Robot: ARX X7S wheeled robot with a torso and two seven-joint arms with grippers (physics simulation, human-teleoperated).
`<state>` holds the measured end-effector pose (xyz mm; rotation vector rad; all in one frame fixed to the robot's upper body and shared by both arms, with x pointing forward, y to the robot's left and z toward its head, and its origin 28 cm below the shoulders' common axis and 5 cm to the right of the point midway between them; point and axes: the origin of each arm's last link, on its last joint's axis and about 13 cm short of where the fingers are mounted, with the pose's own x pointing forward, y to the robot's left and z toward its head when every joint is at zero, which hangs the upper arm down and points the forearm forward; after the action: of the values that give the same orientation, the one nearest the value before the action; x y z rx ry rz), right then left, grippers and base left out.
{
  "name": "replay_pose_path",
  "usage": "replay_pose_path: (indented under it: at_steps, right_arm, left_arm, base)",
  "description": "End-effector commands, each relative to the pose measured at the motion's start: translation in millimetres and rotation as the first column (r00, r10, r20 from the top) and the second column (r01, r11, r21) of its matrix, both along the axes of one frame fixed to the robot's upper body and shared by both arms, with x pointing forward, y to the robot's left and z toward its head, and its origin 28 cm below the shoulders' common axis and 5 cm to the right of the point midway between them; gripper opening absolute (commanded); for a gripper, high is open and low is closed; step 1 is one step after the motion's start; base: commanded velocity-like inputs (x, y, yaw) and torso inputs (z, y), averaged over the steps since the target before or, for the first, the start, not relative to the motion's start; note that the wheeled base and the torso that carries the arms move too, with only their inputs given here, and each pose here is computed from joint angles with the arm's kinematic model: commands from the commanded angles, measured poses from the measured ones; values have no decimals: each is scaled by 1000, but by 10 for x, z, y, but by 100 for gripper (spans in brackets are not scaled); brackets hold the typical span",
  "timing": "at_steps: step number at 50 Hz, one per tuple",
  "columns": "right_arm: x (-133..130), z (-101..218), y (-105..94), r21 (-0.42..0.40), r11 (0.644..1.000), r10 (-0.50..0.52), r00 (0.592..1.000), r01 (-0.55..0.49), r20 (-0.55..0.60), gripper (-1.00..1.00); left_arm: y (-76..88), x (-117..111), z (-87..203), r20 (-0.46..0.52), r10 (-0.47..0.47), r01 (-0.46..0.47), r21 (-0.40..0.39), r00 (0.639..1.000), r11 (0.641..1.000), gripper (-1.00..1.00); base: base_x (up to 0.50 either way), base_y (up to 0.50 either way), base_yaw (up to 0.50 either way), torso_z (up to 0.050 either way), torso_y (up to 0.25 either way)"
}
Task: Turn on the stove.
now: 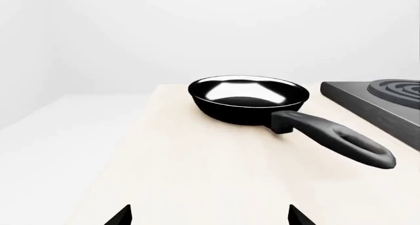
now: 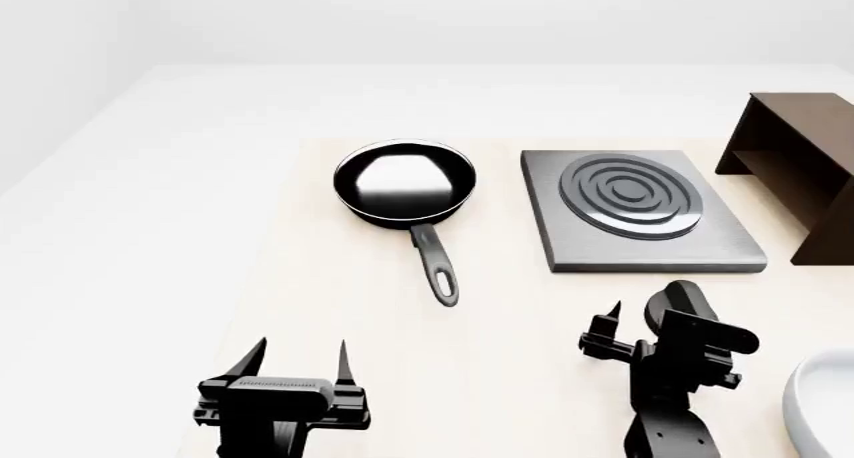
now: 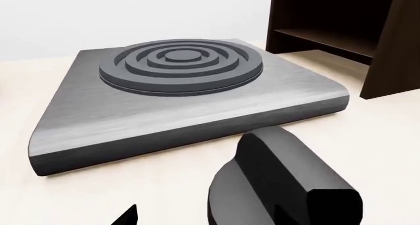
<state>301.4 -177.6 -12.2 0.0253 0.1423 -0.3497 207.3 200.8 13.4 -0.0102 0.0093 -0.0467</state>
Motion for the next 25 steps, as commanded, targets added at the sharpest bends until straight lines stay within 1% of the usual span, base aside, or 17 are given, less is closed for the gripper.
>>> replay_pose_path:
  at_steps: [1, 13, 25]
  right_arm:
    - [14, 1, -66, 11, 1000, -26, 1000, 26, -5, 100]
    - [30, -11, -130, 23, 999, -47, 999, 47, -10, 100]
    - [21, 2, -150, 23, 998, -53, 999, 53, -8, 100]
  left_arm:
    - [-2, -4, 0, 0, -3, 3, 0, 1000, 1000, 100]
    - [-2, 0, -5, -1, -3, 3, -1, 1000, 1000, 100]
    - [1, 1, 6, -1, -3, 3, -3, 1000, 1000, 100]
  base:
    - [0, 0, 0, 0, 0]
    - [0, 0, 0, 0, 0]
    - [0, 0, 0, 0, 0]
